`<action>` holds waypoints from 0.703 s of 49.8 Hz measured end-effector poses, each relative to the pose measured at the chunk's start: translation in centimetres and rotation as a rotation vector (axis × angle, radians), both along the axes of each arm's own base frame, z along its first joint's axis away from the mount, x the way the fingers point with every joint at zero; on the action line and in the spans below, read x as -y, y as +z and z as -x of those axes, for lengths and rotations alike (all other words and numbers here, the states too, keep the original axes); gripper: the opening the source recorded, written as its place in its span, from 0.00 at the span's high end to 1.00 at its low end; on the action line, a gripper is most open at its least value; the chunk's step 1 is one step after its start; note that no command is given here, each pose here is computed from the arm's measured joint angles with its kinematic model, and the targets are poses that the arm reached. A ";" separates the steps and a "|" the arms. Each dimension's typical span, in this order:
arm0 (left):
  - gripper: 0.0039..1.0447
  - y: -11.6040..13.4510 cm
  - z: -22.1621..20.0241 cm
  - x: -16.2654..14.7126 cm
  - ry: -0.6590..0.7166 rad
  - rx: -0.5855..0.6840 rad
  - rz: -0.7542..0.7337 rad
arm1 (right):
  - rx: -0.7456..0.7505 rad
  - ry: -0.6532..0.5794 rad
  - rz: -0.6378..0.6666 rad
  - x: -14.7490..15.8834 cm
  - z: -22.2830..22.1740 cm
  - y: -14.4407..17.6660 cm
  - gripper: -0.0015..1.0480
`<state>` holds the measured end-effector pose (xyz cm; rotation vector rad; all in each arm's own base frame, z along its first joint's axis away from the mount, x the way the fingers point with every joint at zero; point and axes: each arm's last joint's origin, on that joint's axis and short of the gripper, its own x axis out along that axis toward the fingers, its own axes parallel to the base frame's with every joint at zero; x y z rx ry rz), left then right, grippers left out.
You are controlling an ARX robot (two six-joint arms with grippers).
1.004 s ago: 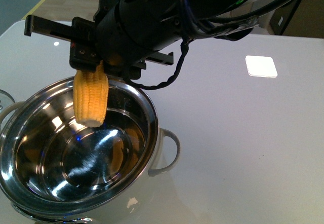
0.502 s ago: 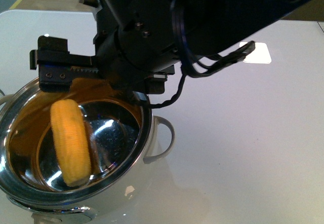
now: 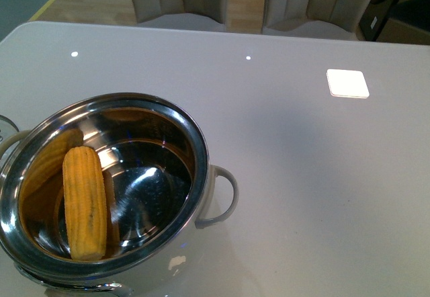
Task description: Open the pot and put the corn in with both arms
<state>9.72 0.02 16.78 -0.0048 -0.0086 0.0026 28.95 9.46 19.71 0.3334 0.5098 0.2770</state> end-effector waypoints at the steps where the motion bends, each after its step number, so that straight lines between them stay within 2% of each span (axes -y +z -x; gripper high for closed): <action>1: 0.07 0.0 0.0 0.0 0.000 0.000 0.000 | 0.013 -0.013 0.002 0.7 0.6 0.2 0.09; 11: 0.07 0.0 0.0 0.0 0.000 0.000 0.000 | 0.086 -0.130 0.007 5.0 6.5 0.6 0.09; 22: 0.07 0.0 0.0 0.0 0.000 0.000 0.000 | 0.078 -0.174 0.043 6.7 11.9 -1.5 0.09; 27: 0.07 0.0 0.0 0.0 0.000 0.000 0.000 | 0.116 -0.193 0.058 6.9 12.4 -1.5 0.09; 31: 0.07 0.0 0.0 0.0 0.000 0.000 0.000 | 0.356 -0.282 0.194 7.3 12.8 -2.2 0.25; 35: 0.07 0.0 0.0 0.0 0.000 0.000 0.000 | 0.469 -0.286 0.257 7.7 13.5 -2.0 0.38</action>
